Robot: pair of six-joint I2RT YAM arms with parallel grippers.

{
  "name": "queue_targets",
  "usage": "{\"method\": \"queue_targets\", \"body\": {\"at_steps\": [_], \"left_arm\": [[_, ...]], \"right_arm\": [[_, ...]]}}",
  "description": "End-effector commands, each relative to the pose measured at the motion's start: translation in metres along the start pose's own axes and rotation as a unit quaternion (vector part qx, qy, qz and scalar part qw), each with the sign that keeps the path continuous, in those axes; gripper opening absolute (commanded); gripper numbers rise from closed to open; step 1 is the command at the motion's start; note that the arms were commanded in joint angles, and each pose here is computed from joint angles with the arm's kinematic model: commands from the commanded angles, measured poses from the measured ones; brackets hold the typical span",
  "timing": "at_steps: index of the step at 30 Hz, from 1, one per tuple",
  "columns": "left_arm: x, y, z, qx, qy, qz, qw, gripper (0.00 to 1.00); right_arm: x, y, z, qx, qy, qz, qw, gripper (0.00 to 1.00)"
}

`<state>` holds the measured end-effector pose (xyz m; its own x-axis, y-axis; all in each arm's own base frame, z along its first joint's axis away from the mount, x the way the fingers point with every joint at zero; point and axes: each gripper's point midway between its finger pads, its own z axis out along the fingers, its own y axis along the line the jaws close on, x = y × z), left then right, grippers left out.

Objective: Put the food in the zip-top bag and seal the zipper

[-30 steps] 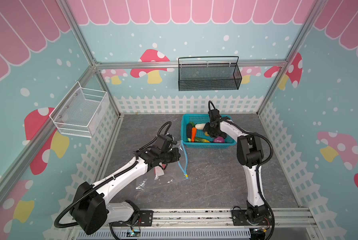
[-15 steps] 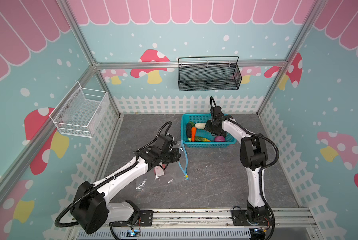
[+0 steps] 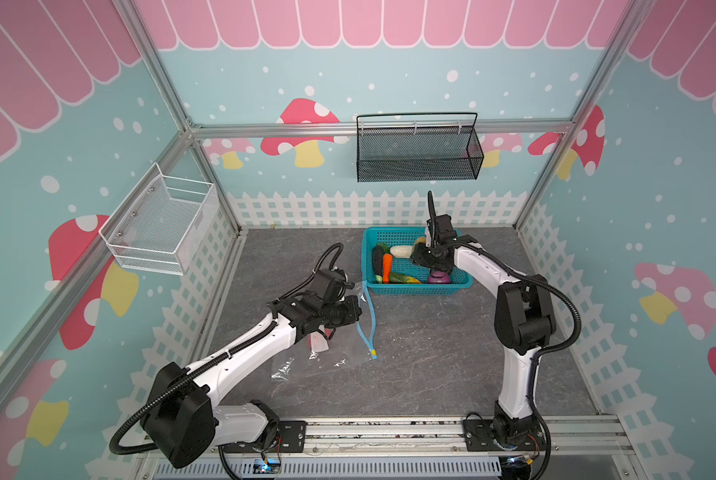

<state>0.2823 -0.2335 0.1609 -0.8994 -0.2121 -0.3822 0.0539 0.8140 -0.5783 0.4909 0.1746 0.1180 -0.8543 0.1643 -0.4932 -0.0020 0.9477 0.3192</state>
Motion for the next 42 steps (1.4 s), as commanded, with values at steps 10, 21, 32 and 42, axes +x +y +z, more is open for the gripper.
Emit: {"method": "queue_targets", "body": {"at_steps": [10, 21, 32, 42], "left_arm": [[-0.008, -0.005, 0.001, 0.005, -0.005, -0.006, 1.000, 0.00], [-0.014, -0.011, -0.003, 0.007, -0.011, -0.004, 1.000, 0.00], [-0.017, -0.014, -0.004, 0.011, -0.013, -0.007, 1.000, 0.00], [-0.012, -0.003, 0.008, -0.008, -0.004, -0.009, 1.000, 0.00]], "right_arm": [[0.016, 0.047, -0.066, -0.091, -0.040, -0.087, 0.991, 0.46], [0.100, 0.100, -0.096, -0.171, 0.017, -0.156, 0.973, 0.46], [0.171, 0.135, -0.114, -0.242, 0.090, -0.189, 0.948, 0.46], [0.184, 0.083, -0.061, -0.084, 0.116, -0.232, 0.962, 0.47]]}}
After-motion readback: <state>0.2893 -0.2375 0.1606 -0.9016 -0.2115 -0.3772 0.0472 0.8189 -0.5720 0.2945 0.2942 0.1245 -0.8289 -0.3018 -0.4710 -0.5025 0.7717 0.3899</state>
